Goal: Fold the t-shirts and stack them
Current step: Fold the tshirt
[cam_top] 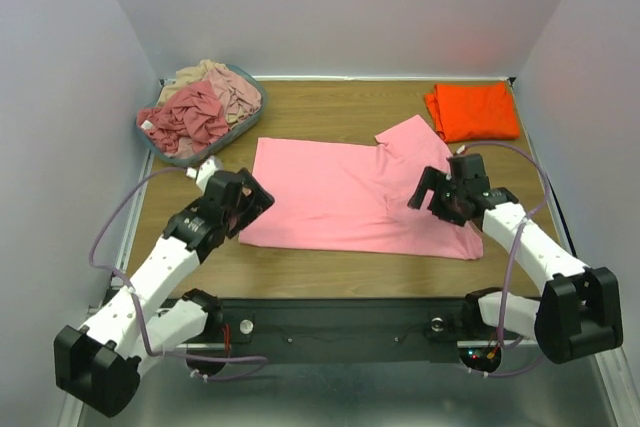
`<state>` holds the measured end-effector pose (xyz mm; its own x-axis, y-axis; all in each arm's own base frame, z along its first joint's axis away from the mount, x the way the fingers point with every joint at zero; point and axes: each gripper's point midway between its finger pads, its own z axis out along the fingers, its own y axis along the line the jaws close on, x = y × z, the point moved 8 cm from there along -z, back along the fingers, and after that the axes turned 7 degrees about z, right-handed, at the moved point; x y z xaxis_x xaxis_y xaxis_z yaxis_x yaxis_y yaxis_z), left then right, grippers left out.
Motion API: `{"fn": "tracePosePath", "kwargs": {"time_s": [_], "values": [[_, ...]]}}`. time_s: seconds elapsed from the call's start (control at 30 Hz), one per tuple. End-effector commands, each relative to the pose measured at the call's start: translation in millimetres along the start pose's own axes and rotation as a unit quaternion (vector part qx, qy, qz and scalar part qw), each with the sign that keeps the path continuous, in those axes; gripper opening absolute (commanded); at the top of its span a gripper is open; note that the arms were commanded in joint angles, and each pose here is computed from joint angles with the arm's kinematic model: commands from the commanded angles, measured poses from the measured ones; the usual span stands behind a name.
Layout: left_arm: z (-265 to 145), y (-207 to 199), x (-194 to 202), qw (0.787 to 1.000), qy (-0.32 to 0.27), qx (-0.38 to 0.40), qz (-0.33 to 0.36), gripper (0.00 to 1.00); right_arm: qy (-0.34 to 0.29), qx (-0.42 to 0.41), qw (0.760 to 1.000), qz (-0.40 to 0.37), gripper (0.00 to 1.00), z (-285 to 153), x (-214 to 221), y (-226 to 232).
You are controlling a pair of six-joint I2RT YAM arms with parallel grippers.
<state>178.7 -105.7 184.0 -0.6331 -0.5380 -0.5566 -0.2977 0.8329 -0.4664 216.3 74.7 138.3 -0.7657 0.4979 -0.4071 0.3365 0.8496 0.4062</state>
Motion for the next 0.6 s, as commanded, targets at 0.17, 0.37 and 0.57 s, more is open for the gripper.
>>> {"fn": "tracePosePath", "kwargs": {"time_s": [0.17, 0.37, 0.57], "values": [[48.1, -68.7, -85.9, 0.984, -0.092, -0.101, 0.111, 0.98, -0.140, -0.016, 0.990, -0.010, 1.00, -22.4, -96.8, 61.0], [91.2, -106.6, -137.4, 0.974, -0.117, -0.139, 0.134, 0.98, -0.177, 0.027, 0.984, -0.002, 1.00, -5.3, -133.6, 75.9], [160.3, -112.9, -162.8, 0.967, -0.095, -0.186, 0.142, 0.98, -0.161, 0.023, 0.987, 0.005, 1.00, 13.5, -141.4, 85.0]]}}
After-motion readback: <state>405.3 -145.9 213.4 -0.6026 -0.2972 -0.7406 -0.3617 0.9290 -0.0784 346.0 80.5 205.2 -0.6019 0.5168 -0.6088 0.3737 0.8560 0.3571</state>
